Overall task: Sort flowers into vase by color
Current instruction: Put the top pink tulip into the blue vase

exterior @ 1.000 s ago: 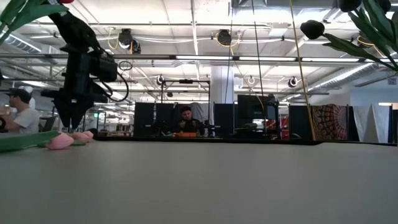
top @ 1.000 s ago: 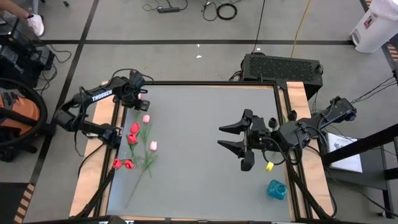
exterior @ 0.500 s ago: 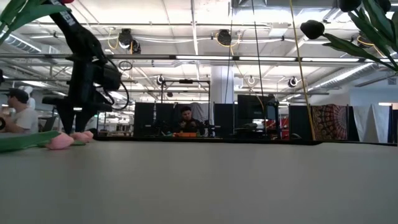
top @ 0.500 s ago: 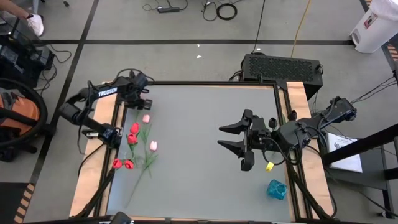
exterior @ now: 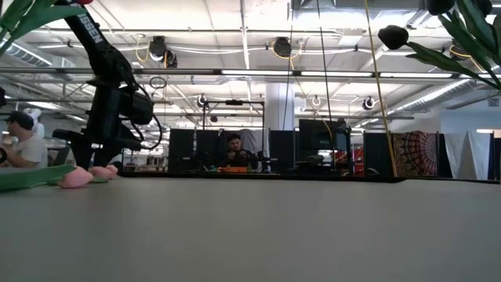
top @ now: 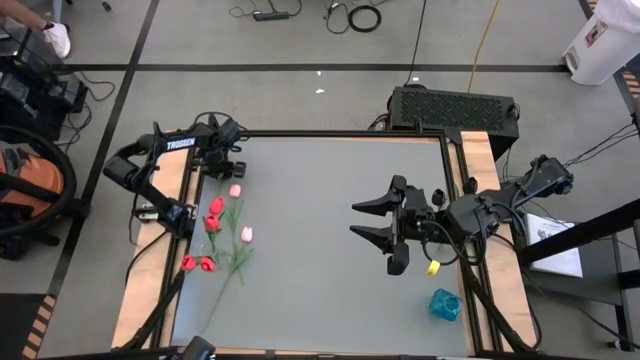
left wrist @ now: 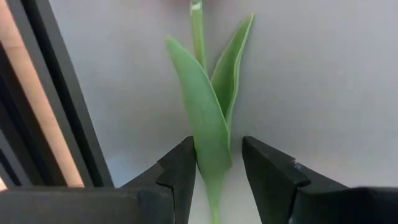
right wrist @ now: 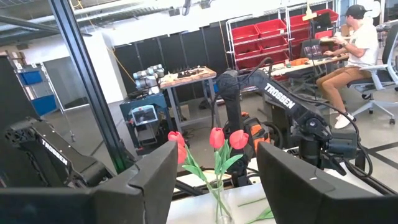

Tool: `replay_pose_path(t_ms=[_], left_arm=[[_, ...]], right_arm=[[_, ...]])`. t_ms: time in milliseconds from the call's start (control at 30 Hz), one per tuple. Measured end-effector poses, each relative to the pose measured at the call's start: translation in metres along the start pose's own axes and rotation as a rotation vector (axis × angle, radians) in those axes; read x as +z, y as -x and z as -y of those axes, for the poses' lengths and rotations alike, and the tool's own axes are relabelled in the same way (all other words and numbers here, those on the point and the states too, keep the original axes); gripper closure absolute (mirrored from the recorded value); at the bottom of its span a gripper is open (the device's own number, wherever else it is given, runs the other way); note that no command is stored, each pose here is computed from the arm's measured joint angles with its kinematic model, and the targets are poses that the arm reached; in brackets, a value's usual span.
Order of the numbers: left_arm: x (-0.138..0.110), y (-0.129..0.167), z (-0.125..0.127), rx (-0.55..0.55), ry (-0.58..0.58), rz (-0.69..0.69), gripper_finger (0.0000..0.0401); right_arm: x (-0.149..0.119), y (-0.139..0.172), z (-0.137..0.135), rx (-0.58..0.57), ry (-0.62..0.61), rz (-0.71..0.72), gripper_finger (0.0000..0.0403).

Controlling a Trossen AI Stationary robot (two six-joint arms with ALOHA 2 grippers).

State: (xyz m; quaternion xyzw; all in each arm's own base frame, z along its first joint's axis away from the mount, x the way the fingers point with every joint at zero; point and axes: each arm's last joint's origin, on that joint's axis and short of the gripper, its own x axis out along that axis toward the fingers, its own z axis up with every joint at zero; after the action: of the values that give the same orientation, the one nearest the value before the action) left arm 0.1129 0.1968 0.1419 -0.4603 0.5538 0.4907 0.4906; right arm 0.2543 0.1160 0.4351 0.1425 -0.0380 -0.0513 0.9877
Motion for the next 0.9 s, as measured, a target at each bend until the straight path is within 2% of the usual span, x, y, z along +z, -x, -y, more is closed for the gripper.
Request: replay_pose_path(t_ms=[900], left_arm=[[0.0001, -0.0005, 0.0000, 0.006, -0.003, -0.002, 0.0261]], right_arm=[[0.0001, 0.0001, 0.0000, 0.000, 0.000, 0.000, 0.0192]])
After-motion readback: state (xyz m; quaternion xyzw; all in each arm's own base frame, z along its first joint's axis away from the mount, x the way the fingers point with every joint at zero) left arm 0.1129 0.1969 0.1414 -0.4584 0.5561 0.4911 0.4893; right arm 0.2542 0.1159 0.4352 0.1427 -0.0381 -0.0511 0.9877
